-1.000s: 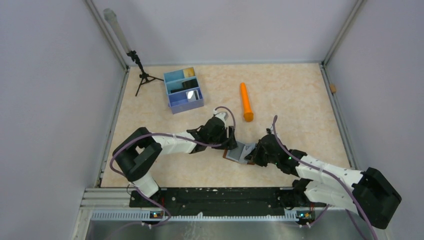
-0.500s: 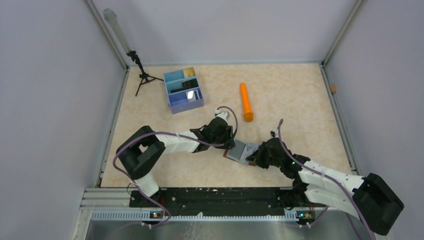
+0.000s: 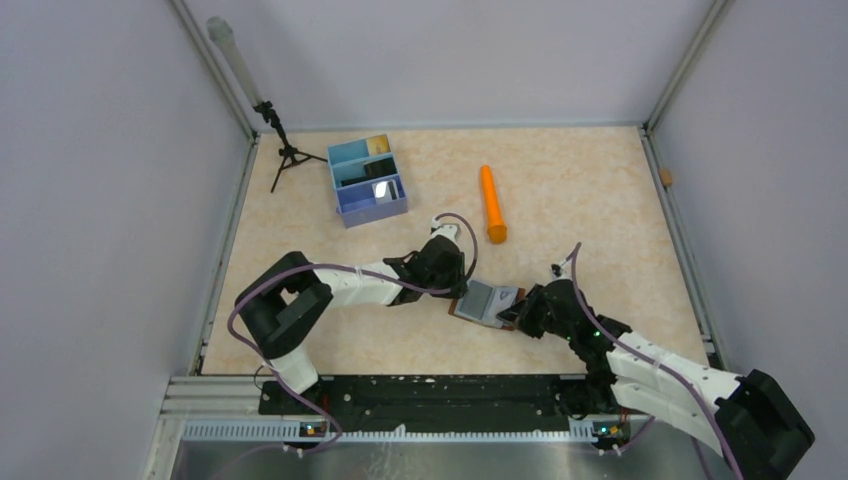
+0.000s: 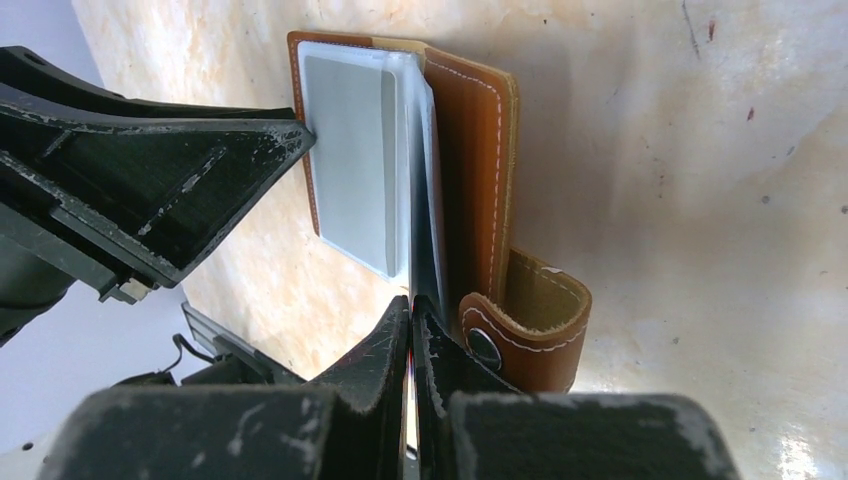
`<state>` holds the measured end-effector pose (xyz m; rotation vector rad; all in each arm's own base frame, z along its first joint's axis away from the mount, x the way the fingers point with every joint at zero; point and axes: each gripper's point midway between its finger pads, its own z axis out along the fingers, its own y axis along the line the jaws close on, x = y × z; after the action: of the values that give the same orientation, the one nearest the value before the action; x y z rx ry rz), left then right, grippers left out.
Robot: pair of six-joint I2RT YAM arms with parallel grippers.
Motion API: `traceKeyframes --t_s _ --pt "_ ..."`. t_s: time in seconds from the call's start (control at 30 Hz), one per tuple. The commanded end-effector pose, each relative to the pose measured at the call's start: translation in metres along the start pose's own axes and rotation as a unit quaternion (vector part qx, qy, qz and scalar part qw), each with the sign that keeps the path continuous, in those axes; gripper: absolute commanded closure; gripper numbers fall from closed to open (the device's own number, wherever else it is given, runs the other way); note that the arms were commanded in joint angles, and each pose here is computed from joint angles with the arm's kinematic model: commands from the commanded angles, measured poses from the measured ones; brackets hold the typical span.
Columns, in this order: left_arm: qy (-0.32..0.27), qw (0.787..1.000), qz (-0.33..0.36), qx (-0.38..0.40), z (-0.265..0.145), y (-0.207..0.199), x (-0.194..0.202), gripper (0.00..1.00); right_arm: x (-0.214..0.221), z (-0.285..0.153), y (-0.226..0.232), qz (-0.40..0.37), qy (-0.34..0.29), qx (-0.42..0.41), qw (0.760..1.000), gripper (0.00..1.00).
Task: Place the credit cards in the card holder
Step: Insert the credit card into the card holder.
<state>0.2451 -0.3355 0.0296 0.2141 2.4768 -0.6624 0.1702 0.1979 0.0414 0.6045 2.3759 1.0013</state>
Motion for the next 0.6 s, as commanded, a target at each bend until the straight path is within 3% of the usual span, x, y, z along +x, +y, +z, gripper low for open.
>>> traceKeyframes --t_s 0.0,0.57 --pt "0.040 0.997 0.016 -0.059 0.004 0.030 0.026 0.61 -0.007 -0.002 0.011 0.008 -0.014 -0.031 0.999 1.00" --pt "0.041 0.997 0.013 -0.061 0.004 0.028 0.027 0.64 -0.013 0.001 0.016 -0.001 -0.028 -0.049 0.998 1.00"
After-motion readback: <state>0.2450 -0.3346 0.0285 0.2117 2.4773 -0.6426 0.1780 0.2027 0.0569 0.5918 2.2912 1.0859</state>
